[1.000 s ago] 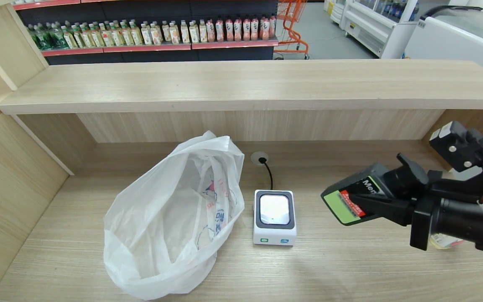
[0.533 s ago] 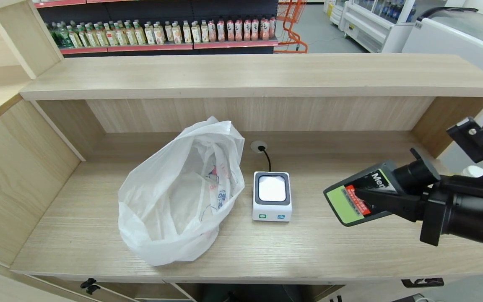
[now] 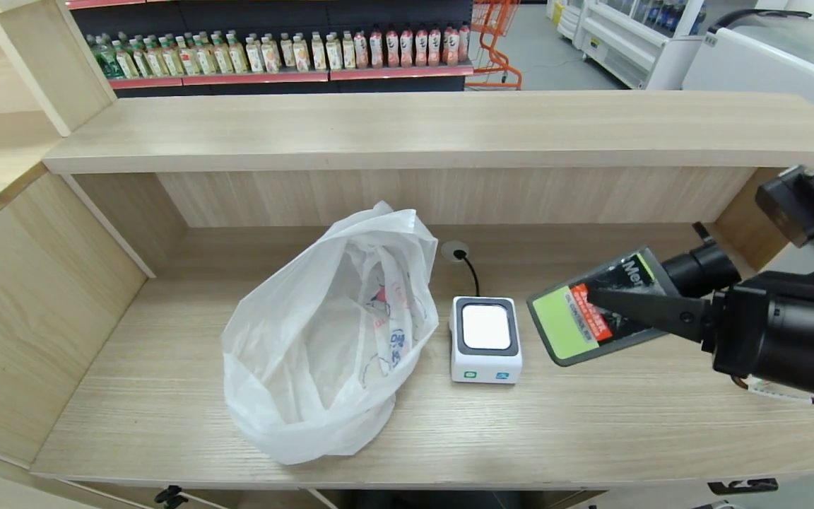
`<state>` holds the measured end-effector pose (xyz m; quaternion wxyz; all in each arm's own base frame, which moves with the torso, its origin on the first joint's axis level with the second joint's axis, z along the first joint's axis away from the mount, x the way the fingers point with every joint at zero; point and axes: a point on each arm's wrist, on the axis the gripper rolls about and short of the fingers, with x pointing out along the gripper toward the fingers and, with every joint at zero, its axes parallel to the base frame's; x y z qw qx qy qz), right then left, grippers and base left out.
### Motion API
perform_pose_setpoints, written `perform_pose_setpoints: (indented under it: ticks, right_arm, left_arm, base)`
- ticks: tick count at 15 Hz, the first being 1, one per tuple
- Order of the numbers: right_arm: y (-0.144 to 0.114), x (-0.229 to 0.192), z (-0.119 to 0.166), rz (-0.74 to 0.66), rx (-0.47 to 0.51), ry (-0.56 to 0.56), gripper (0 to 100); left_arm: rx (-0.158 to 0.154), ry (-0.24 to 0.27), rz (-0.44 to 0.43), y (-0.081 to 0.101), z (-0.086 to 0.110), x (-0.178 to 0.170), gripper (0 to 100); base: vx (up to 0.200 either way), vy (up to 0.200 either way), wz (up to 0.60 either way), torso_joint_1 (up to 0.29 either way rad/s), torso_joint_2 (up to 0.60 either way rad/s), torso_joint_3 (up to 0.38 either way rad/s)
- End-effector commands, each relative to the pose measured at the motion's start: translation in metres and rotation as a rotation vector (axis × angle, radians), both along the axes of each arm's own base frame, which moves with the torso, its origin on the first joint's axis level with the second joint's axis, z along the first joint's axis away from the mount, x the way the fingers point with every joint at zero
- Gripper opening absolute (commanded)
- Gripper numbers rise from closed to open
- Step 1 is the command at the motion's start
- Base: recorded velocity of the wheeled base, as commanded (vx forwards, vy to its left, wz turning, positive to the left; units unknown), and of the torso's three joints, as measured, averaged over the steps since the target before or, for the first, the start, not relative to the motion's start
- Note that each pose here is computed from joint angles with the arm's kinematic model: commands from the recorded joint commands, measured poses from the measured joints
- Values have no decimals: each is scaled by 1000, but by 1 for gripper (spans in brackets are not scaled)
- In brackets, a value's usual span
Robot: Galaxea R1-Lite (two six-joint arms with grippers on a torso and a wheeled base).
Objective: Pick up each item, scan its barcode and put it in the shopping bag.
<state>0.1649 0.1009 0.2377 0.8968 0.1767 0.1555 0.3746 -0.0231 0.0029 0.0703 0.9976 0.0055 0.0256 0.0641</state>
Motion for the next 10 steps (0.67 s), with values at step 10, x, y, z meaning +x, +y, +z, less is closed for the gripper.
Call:
perform_pose_setpoints:
  ticks: [10]
  right_arm:
    - [43,57,-36,-6,-99,156,0]
  left_arm:
    - [0,0,-1,0,0,0,100]
  base:
    - [0,40,0,-2,0,0]
